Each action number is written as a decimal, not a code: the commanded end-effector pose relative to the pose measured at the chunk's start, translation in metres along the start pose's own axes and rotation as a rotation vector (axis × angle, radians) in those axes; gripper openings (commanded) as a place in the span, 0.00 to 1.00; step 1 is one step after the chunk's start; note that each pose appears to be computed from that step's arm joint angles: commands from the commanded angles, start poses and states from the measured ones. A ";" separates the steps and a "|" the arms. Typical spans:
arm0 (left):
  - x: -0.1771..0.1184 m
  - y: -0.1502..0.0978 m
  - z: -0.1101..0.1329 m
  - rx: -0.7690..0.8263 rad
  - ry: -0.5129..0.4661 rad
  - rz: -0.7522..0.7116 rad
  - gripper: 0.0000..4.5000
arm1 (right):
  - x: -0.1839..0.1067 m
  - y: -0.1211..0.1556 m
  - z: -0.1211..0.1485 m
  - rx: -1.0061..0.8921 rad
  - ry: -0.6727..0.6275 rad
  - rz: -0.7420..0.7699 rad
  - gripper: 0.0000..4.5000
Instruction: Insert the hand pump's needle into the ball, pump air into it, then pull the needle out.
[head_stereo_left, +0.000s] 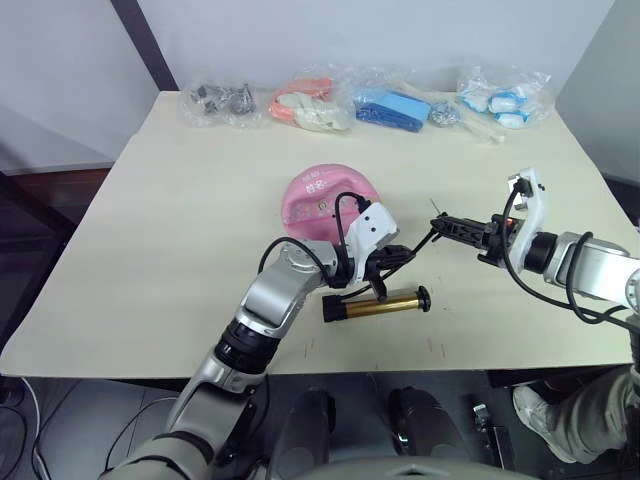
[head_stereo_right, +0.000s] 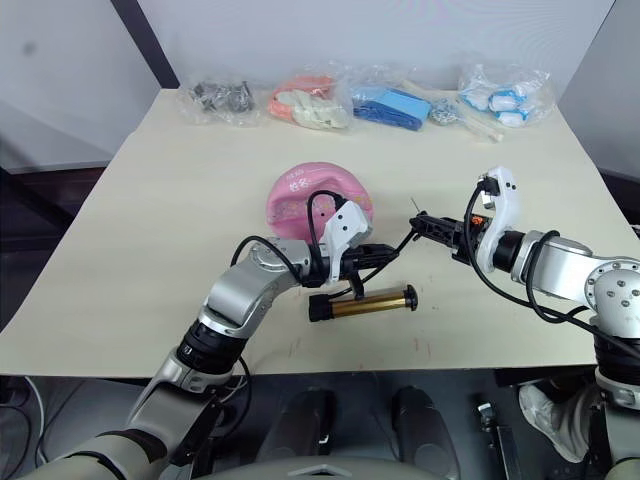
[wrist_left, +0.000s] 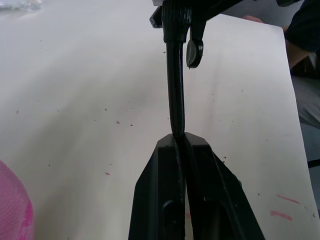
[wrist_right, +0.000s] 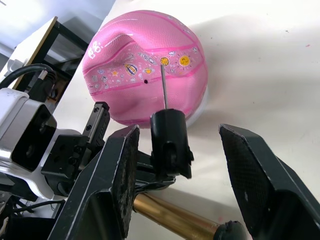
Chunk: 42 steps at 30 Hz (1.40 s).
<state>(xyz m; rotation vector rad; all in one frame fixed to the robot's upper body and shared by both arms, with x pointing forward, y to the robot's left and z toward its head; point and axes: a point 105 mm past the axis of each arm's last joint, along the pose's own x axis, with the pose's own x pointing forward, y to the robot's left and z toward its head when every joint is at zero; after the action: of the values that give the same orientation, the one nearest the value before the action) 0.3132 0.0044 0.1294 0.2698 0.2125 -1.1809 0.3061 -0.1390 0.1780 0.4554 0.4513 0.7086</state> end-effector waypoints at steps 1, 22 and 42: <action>-0.003 -0.006 0.015 0.038 -0.053 -0.016 0.00 | -0.008 0.009 0.014 -0.032 -0.053 0.023 0.59; -0.003 -0.008 0.014 0.035 -0.053 -0.023 0.00 | -0.005 0.013 0.016 -0.032 -0.061 0.042 0.09; -0.020 -0.006 0.031 -0.071 -0.234 -0.085 0.80 | 0.005 0.026 0.028 -0.365 0.010 -0.073 0.09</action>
<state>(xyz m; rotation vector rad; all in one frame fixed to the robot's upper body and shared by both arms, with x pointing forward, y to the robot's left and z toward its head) 0.3065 0.0081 0.1494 0.0638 0.1176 -1.2540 0.3134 -0.1273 0.1980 0.1736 0.3957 0.6918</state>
